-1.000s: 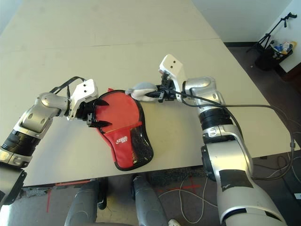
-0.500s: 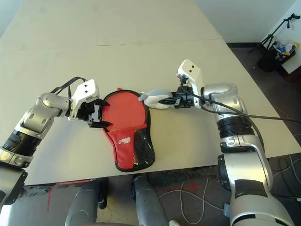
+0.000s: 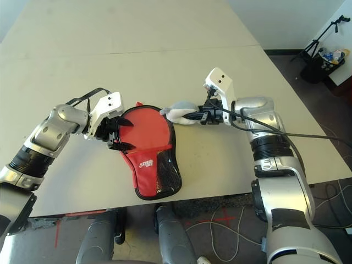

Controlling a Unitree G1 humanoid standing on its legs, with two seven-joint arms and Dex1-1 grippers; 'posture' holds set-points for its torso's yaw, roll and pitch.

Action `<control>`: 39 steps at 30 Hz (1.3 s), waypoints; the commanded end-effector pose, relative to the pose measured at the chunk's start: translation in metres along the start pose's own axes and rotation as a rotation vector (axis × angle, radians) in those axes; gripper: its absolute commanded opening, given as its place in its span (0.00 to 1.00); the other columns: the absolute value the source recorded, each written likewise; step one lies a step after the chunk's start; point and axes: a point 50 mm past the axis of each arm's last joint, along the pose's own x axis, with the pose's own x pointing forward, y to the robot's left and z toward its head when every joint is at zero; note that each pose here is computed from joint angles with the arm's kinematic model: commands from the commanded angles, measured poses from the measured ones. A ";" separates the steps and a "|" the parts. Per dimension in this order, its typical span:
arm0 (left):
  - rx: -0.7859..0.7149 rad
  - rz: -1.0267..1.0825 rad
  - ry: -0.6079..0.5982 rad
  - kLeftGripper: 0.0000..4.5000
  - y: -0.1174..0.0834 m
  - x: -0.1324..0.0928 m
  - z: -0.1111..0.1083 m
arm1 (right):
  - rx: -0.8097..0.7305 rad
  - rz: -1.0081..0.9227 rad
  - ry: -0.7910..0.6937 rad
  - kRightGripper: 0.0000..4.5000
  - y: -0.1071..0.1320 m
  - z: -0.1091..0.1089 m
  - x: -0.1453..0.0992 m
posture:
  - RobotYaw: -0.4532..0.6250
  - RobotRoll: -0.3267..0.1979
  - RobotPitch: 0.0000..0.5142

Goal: Store the ping-pong paddle in its case and zip it.

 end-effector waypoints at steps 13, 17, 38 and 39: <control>-0.078 -0.017 0.116 1.00 -0.006 0.012 -0.025 | 0.012 0.094 0.065 0.10 0.006 -0.005 -0.045 | 0.38 0.62 0.47; -0.073 -0.020 0.116 1.00 -0.007 0.013 -0.025 | 0.048 0.203 0.113 0.10 0.019 -0.013 -0.052 | 0.38 0.62 0.47; -0.057 -0.028 0.104 1.00 -0.008 0.016 -0.023 | 0.242 0.696 0.185 0.10 0.116 -0.035 -0.046 | 0.38 0.62 0.49; -0.056 -0.028 0.103 1.00 -0.008 0.016 -0.023 | 0.249 0.709 0.195 0.10 0.119 -0.036 -0.046 | 0.37 0.62 0.49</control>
